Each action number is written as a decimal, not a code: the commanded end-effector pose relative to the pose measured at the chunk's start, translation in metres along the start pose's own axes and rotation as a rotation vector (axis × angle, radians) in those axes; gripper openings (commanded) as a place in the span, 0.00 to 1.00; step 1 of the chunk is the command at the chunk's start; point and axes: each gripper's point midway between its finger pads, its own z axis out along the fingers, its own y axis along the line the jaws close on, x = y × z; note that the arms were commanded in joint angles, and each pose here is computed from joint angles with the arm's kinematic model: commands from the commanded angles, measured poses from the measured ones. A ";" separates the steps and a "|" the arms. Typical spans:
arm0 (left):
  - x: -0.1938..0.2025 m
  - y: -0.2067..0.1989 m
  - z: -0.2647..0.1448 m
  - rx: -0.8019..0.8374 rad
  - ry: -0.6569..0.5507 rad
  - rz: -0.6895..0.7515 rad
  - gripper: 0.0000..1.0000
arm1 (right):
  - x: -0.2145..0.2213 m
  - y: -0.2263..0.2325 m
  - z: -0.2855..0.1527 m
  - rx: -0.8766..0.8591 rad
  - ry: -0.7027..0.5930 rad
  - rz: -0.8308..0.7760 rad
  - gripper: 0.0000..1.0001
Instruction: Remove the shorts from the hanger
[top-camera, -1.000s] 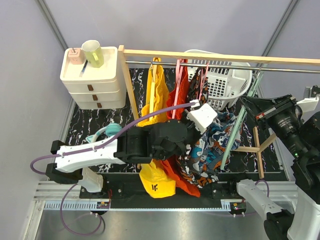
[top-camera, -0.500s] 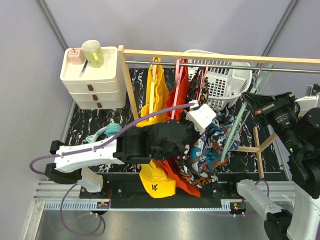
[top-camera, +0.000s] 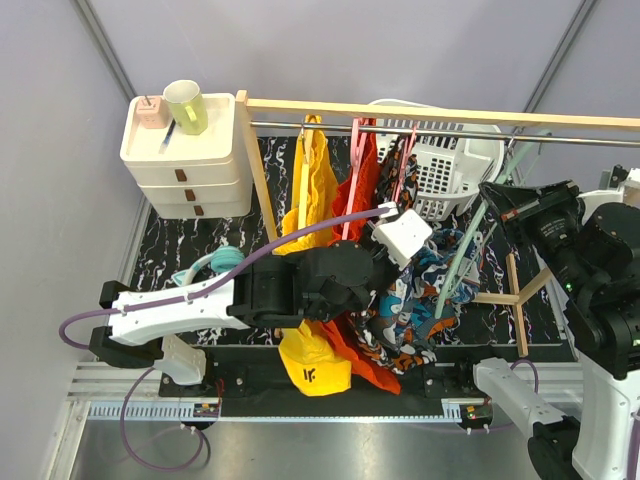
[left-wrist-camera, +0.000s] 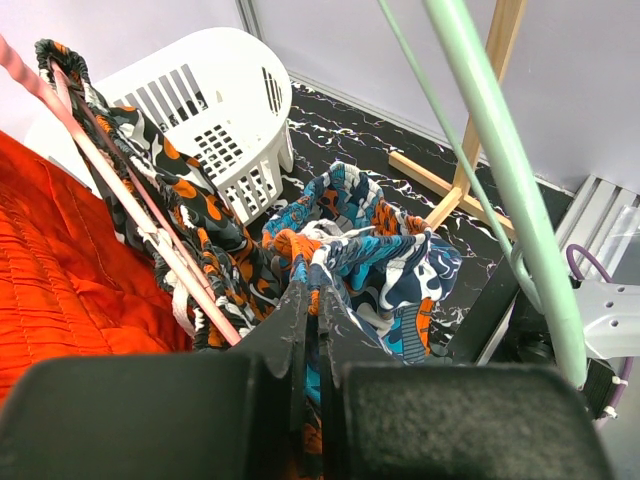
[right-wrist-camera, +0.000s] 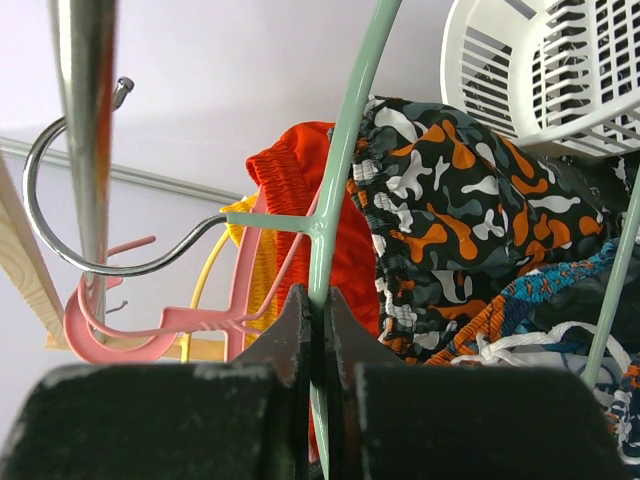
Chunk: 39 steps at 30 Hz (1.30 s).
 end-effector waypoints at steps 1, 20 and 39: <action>-0.029 0.009 -0.011 -0.009 -0.094 -0.075 0.00 | -0.006 0.002 0.003 -0.009 -0.038 0.048 0.00; -0.027 0.006 -0.008 -0.004 -0.088 -0.086 0.00 | 0.008 -0.036 -0.047 0.146 0.034 -0.077 0.87; -0.022 0.000 -0.014 0.045 -0.076 -0.116 0.00 | 0.004 0.061 -0.059 -0.198 0.188 -0.517 0.02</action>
